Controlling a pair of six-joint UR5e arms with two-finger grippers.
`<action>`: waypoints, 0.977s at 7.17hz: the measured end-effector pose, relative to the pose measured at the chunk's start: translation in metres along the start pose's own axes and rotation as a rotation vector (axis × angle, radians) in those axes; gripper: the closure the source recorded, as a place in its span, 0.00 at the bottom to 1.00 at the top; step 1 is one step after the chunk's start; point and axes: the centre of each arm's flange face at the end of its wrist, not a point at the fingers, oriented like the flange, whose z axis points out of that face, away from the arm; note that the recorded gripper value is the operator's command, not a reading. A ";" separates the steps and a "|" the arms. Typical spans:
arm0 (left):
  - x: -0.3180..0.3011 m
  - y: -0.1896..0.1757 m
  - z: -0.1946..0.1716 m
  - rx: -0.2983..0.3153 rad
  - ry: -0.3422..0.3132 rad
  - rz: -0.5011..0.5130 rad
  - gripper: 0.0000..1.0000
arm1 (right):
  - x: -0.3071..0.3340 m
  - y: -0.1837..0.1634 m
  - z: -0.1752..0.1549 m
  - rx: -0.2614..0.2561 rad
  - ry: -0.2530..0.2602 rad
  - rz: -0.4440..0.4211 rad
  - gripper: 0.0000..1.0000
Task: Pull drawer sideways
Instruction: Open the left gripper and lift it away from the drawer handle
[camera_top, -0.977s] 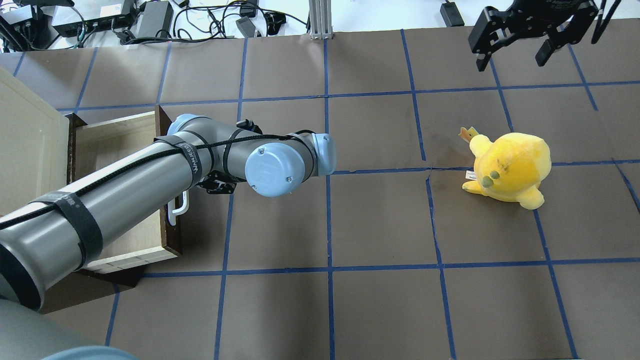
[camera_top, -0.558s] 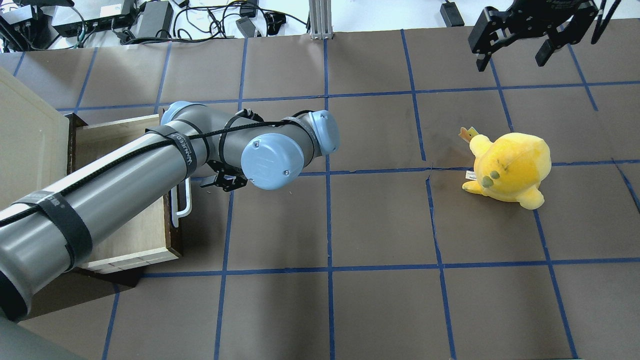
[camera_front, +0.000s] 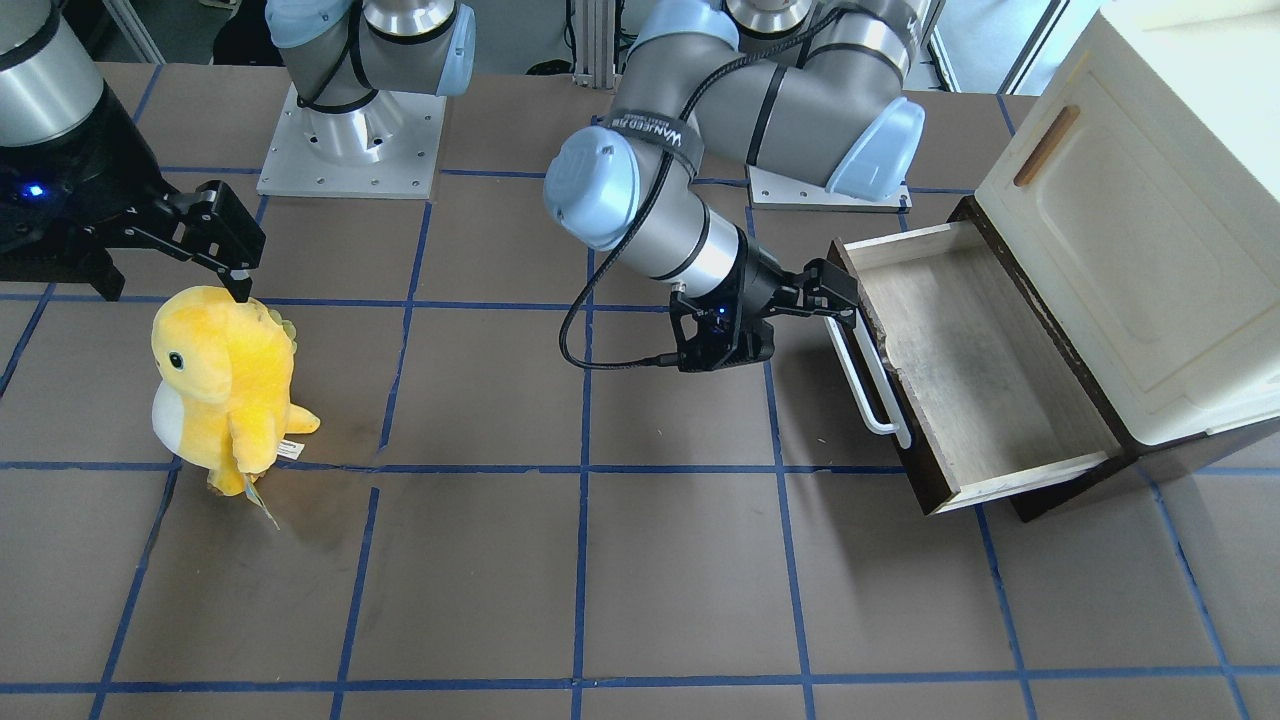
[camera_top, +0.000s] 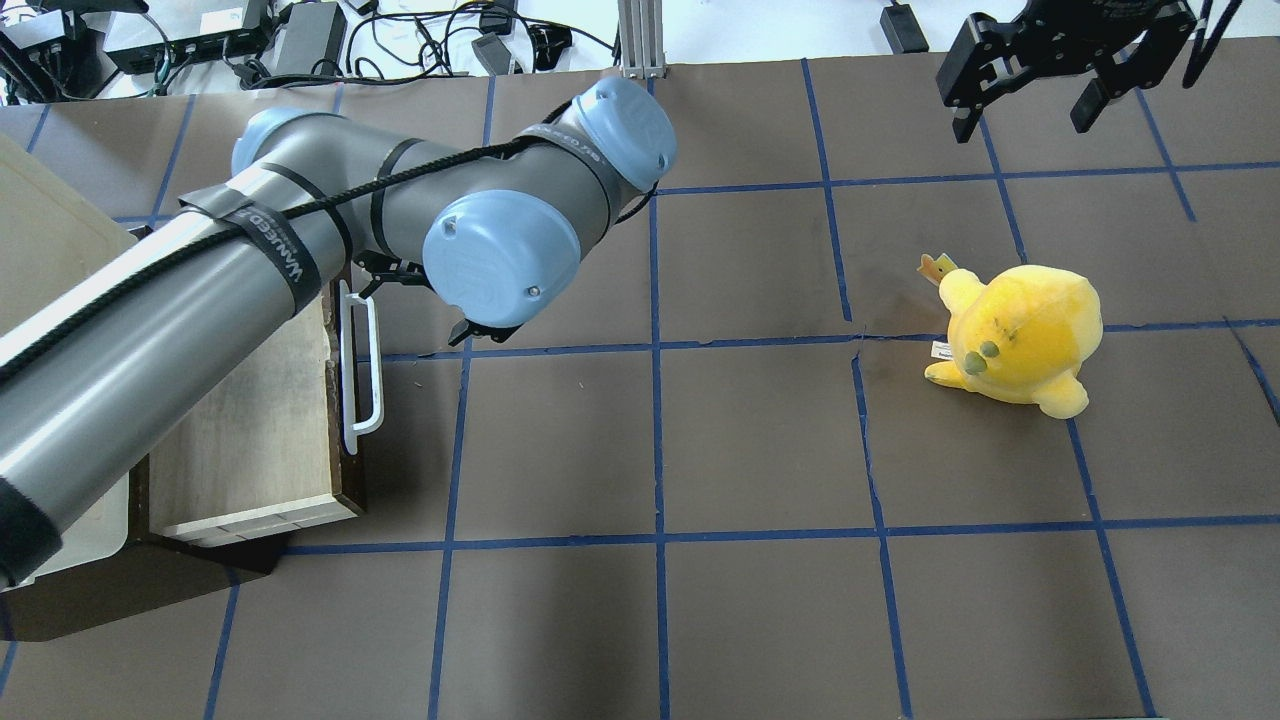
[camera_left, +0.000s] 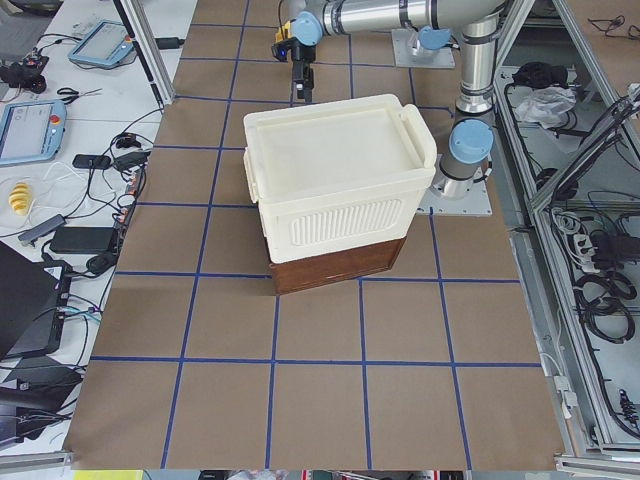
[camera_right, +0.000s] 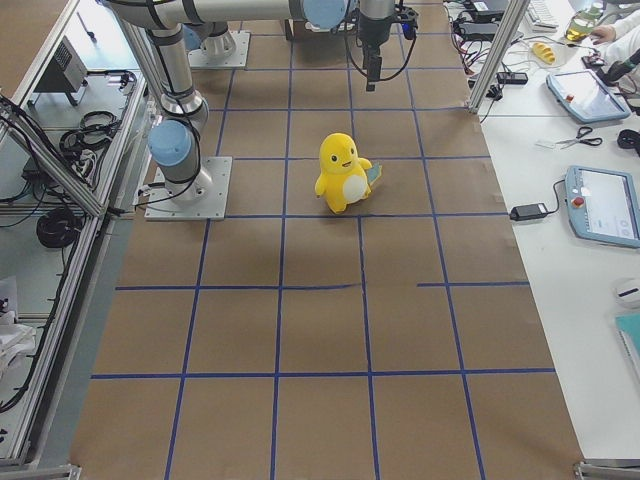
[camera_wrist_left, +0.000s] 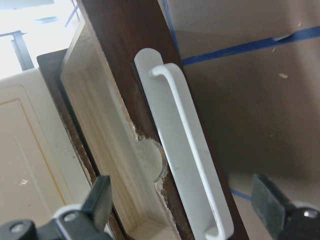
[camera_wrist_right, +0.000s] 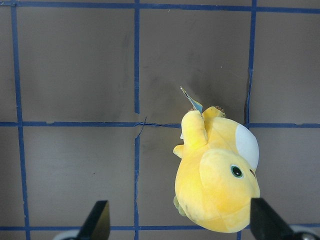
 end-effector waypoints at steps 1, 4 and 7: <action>-0.015 0.013 -0.022 0.016 0.109 -0.028 0.00 | 0.000 0.000 0.000 0.000 0.000 0.000 0.00; -0.069 0.053 -0.062 0.047 0.415 -0.089 0.00 | 0.000 0.000 0.000 -0.001 0.000 0.000 0.00; -0.144 0.059 -0.050 0.072 0.640 -0.091 0.00 | 0.000 0.000 0.000 0.000 0.000 0.000 0.00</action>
